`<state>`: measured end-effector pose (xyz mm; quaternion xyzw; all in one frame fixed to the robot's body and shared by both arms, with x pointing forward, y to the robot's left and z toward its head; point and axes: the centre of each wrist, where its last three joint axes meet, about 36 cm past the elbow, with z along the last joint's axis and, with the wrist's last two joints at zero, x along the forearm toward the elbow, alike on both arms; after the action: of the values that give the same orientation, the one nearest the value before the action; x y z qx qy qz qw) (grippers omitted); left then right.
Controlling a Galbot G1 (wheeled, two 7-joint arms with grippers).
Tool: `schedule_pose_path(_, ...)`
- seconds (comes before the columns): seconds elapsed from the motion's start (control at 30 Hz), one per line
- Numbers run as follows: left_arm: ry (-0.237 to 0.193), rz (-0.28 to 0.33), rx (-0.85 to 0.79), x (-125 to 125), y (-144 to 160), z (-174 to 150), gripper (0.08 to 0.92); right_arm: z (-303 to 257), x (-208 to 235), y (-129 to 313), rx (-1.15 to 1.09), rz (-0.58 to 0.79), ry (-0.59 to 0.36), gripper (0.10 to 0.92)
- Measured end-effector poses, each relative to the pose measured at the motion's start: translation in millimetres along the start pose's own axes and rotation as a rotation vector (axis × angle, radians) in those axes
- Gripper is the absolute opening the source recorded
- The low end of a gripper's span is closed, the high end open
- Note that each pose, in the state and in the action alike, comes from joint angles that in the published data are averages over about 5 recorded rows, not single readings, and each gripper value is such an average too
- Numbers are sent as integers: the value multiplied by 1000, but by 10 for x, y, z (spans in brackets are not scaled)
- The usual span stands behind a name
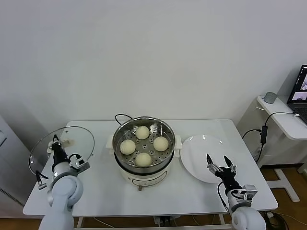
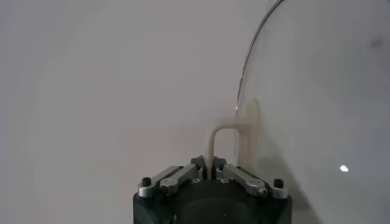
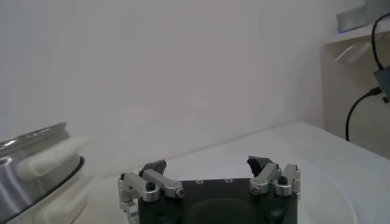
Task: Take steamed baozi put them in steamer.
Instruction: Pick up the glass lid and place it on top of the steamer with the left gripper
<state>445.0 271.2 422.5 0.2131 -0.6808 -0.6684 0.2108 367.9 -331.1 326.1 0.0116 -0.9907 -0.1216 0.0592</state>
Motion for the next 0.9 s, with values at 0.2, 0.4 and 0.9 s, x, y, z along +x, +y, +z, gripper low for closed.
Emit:
schedule_pose_path(0.2, 39, -10, 63, 294, 329, -285, 123, -48, 23, -42, 14, 3, 7, 823)
schedule_pose_path(0.4, 20, -9, 107, 537, 551, -651, 123, -75, 32, -64, 18, 6, 6, 823)
schedule_pose_path(0.9, -244, 34, 135, 1135, 829, -1623, 123, -50, 57, -149, 15, 32, 12, 823)
